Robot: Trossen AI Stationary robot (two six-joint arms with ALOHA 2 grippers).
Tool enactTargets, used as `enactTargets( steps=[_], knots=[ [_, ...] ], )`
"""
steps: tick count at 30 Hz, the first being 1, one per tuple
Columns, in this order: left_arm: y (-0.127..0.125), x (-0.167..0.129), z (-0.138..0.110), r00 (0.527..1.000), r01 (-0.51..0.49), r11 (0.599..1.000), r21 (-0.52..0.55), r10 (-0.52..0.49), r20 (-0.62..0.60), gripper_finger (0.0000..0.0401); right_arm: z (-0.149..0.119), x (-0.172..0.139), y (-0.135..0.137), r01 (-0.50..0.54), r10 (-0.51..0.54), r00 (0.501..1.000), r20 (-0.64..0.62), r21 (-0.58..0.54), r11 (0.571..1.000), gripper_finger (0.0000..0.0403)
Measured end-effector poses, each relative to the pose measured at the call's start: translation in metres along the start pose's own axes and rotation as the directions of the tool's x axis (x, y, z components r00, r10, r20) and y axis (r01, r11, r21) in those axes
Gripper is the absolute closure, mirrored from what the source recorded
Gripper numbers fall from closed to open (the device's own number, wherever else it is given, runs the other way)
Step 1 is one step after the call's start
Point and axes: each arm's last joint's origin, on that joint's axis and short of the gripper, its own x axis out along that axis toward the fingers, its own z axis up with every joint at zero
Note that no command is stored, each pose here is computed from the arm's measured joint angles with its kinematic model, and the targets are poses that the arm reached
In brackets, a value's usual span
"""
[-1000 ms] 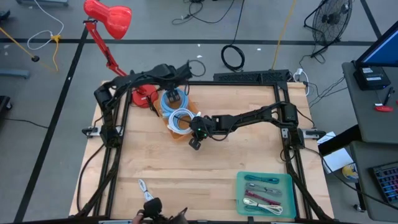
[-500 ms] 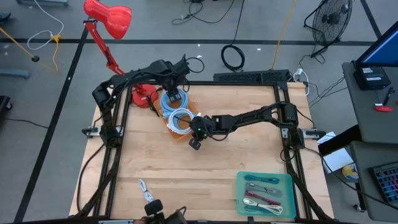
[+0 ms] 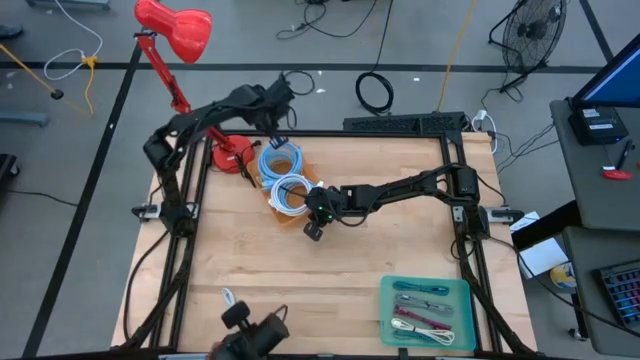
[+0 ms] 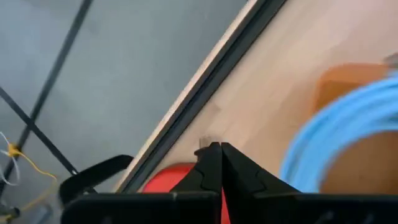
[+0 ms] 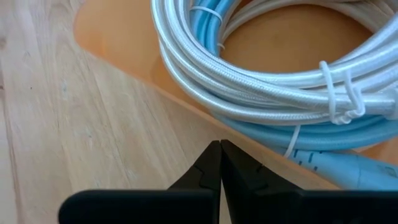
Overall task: Pick & Place USB Port
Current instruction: Put the light blue wire cable into the orange bin
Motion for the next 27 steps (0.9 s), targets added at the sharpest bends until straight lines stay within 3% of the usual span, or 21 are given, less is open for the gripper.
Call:
enactTargets(
  steps=[10, 16, 27],
  knots=[
    [-0.007, 0.041, 0.002, 0.988, 0.121, 0.992, 0.027, -0.118, -0.102, 0.0400, 0.000, 0.000, 0.000, -0.001, 0.001, 1.000, 0.003, 0.012, 1.000, 0.0403],
    [-0.026, 0.040, 0.004, 0.976, 0.195, 0.980, 0.046, -0.190, -0.104, 0.0400, 0.001, 0.000, 0.000, 0.000, 0.000, 1.000, 0.003, 0.018, 1.000, 0.0403],
    [-0.048, 0.032, -0.002, 0.964, 0.213, 0.972, 0.102, -0.193, -0.181, 0.0401, 0.002, 0.000, -0.003, 0.007, -0.007, 1.000, 0.006, 0.038, 0.999, 0.0403]
  ],
)
